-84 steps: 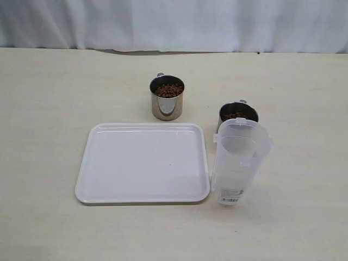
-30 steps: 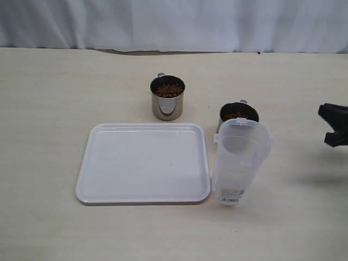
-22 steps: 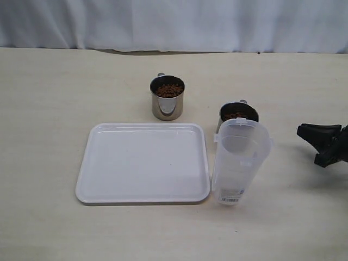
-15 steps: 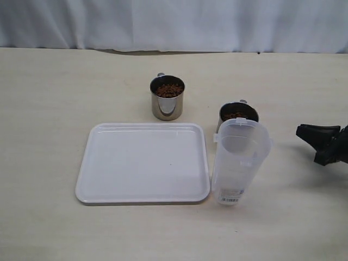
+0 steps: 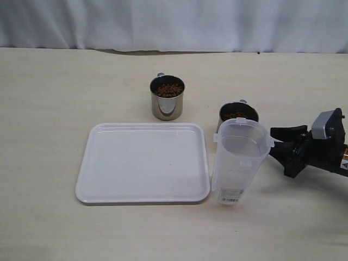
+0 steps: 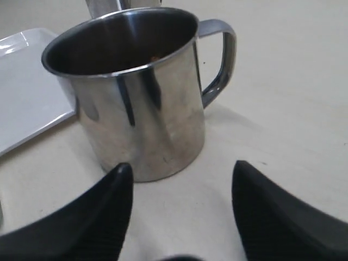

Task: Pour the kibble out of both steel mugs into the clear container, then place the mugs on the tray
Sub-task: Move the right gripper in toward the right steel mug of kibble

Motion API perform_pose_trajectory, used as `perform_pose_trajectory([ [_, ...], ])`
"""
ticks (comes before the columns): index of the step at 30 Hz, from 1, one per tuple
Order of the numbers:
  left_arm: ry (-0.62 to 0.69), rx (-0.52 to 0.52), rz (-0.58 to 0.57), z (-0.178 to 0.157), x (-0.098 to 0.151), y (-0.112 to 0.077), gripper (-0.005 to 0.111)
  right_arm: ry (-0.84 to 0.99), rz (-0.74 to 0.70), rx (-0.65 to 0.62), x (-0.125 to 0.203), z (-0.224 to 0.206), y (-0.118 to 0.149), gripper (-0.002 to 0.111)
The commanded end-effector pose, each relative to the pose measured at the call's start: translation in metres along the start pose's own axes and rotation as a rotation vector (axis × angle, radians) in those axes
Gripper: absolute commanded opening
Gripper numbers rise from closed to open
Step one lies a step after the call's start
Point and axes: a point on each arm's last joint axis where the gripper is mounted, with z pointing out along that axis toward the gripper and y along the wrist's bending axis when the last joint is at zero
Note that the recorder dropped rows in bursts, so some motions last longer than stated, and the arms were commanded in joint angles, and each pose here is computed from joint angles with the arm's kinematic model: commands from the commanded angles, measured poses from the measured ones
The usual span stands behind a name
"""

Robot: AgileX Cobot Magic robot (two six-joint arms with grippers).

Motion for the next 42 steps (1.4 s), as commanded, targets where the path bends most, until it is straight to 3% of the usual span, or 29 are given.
perform_pose_trajectory([
  [1, -0.018, -0.003, 0.005, -0.0001, -0.0008, 0.0001, 0.000, 0.002, -0.010, 0.004, 0.0004, 0.0006, -0.0006, 0.049],
  [14, -0.018, -0.003, 0.005, -0.0001, -0.0008, 0.0001, 0.000, -0.009, -0.024, -0.036, -0.0006, 0.0005, 0.0030, 0.051],
  [20, -0.018, -0.003, 0.005, -0.0001, -0.0008, 0.0001, 0.000, -0.007, -0.147, -0.065, -0.0002, 0.0005, 0.0052, 0.051],
  [42, -0.018, -0.002, 0.003, -0.0001, -0.0009, 0.0001, 0.000, -0.011, -0.030, -0.034, -0.0009, 0.0006, 0.0024, 0.053],
])
